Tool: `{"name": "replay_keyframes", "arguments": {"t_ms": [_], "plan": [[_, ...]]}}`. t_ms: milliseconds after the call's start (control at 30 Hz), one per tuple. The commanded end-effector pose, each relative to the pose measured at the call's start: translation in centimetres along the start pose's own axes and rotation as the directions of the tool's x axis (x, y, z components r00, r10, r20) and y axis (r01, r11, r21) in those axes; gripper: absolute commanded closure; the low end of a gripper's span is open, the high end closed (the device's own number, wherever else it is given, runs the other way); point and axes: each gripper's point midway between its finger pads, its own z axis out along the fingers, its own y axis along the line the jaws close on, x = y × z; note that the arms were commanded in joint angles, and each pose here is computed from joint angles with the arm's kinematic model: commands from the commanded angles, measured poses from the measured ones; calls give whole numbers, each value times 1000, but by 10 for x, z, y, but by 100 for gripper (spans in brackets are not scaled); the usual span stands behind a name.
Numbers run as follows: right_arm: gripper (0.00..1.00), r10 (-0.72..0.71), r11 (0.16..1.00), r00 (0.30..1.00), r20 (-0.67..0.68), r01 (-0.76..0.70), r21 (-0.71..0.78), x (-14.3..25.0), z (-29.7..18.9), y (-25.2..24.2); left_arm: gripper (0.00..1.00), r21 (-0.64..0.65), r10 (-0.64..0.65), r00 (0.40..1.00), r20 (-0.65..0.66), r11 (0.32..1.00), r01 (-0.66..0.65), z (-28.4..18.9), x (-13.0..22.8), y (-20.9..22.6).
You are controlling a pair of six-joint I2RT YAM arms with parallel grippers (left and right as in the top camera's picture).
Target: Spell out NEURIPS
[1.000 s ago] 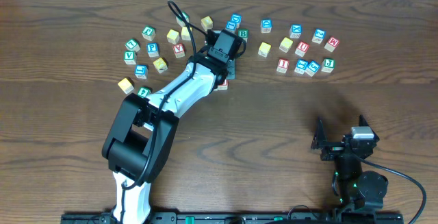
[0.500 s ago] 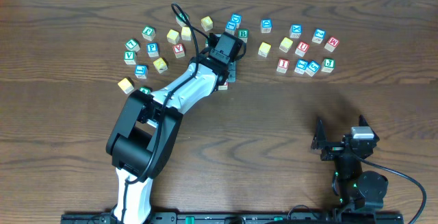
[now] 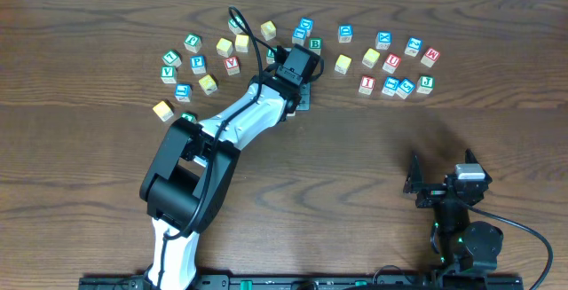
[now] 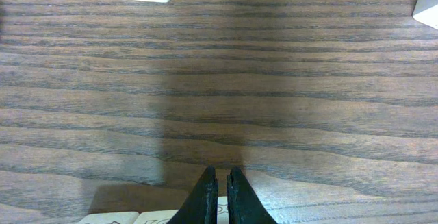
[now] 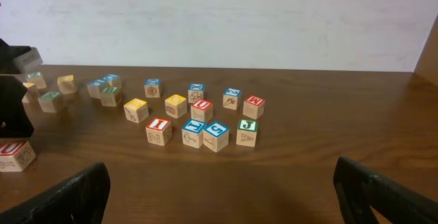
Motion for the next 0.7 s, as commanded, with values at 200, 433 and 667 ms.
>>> {"name": "replay_keyframes", "arguments": {"t_ms": [200,433,667], "plan": [[1,9,1000,1000,1,-9,0,0,0,0,92,-4,7,1000,-10,1000,-7,3,1,0],[1,9,1000,1000,1,-9,0,0,0,0,93,-10,10,1000,-24,1000,-10,3,4,2],[1,9,1000,1000,1,-9,0,0,0,0,93,-11,10,1000,-26,1000,-10,3,5,2]]}}
